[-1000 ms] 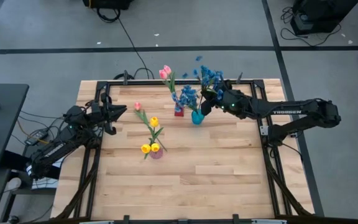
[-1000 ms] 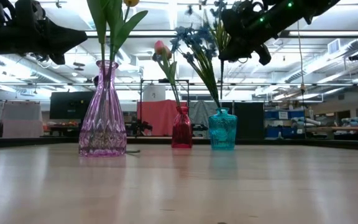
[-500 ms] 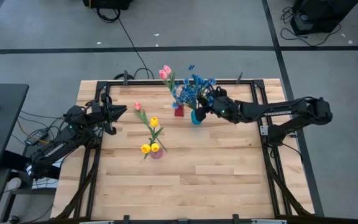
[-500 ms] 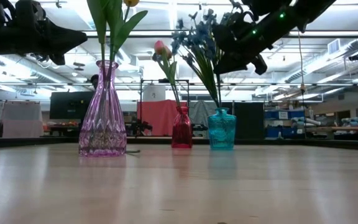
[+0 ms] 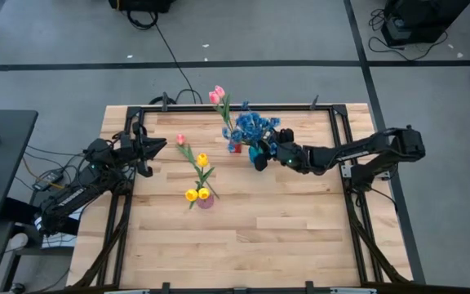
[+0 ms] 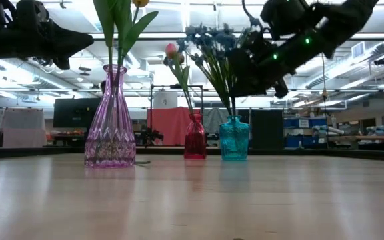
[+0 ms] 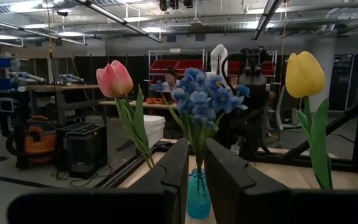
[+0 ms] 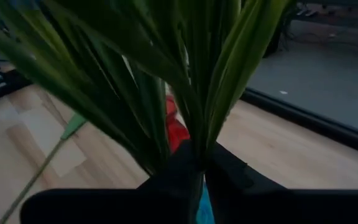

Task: Sort flowers into vase by color
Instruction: Put the blue flowers into the blue vase, then move the purple vase to the top right of the table

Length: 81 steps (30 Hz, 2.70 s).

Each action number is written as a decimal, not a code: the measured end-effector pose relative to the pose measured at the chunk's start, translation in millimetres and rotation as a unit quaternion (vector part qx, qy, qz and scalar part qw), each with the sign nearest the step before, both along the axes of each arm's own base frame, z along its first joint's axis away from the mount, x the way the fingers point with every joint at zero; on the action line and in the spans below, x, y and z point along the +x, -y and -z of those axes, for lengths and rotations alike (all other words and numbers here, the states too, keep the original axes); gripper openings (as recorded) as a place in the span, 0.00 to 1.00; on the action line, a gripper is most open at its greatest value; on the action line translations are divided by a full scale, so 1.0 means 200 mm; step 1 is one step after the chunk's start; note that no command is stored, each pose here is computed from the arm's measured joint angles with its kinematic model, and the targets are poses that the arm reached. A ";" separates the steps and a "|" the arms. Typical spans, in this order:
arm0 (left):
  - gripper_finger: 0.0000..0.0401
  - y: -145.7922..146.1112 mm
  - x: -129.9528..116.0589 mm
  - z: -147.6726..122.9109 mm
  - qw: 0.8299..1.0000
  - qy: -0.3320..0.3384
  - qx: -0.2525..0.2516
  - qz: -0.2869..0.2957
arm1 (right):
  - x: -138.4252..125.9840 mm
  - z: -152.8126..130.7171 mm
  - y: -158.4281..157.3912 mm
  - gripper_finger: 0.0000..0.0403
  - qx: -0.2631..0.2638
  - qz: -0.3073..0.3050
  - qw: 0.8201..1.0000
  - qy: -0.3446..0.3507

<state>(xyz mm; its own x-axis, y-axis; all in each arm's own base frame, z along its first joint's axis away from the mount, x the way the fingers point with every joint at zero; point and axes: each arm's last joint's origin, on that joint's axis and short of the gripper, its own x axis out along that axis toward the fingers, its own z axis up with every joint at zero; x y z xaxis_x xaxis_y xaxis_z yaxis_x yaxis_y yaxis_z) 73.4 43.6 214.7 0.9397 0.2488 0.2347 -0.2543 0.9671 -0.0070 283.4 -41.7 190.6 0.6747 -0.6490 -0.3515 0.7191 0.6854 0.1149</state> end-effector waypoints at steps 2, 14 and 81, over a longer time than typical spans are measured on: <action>0.14 0.00 0.00 0.00 1.000 0.000 0.001 0.000 | 0.00 0.03 0.00 0.12 0.000 -0.002 1.000 0.002; 0.14 0.00 0.00 0.00 1.000 -0.002 0.000 0.000 | -0.03 0.02 -0.02 0.45 0.022 -0.040 0.999 -0.029; 0.14 0.01 0.28 0.24 0.906 -0.122 -0.397 -0.080 | -0.23 -0.05 -0.22 0.30 -0.163 -0.453 0.875 0.052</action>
